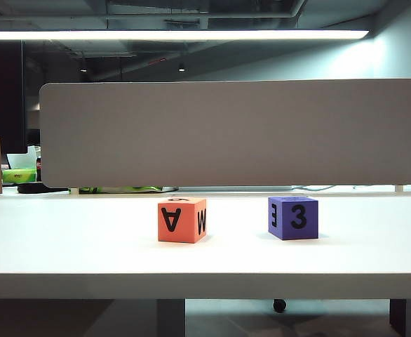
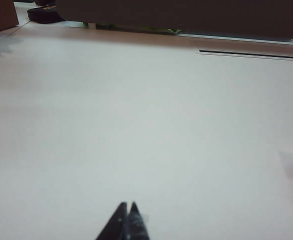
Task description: Stack the letter block on the right onto the letter block on the left.
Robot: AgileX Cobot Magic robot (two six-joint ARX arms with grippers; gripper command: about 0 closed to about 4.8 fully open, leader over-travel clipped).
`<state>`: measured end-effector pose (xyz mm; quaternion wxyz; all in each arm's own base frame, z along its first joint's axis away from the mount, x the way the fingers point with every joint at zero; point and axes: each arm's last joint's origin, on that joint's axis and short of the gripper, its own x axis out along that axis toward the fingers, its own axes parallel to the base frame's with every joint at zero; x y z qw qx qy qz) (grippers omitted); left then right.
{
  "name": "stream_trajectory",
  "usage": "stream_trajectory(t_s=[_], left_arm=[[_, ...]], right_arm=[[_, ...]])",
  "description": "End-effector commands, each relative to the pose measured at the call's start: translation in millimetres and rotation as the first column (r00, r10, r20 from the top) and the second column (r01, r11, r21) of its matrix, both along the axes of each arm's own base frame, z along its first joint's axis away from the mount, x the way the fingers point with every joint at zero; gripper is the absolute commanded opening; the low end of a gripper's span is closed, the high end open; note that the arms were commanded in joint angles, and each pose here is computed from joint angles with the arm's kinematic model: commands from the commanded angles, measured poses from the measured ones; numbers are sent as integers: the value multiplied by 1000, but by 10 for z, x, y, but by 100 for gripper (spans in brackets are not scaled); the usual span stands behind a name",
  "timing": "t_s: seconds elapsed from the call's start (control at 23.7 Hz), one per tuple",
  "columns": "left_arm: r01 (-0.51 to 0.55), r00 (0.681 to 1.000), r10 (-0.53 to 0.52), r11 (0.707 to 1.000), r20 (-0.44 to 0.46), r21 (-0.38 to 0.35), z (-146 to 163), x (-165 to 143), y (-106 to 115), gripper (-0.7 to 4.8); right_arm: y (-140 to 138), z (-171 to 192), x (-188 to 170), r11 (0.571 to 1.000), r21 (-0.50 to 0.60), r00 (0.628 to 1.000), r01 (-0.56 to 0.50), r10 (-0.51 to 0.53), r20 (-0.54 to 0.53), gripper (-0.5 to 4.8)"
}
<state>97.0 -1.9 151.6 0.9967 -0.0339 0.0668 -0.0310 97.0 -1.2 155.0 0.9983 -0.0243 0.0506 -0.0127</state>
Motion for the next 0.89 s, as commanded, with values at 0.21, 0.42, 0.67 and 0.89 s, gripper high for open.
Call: stream_trajectory(t_s=[0.21,0.42,0.67,0.89], left_arm=[[2,1000,-2,1000,14,3,26,-1,-1,-5],[2,1000,-2,1000,15,3,27,-1,-1,-5],[129,974,-69,952,217,-276,419,-53,-31,-5],[493,866,-443,834,233,-247,958,-227,-137,-6]], right_arm=[[1,14,2,995,103,1000,5,-7,20,53],[4,20,1,982,189,1000,4,-8,23,51],[41,536,-137,942,303,985,-142,105,136,-9],[65,1401,-579,971,128,979,-203,200,36,-9]])
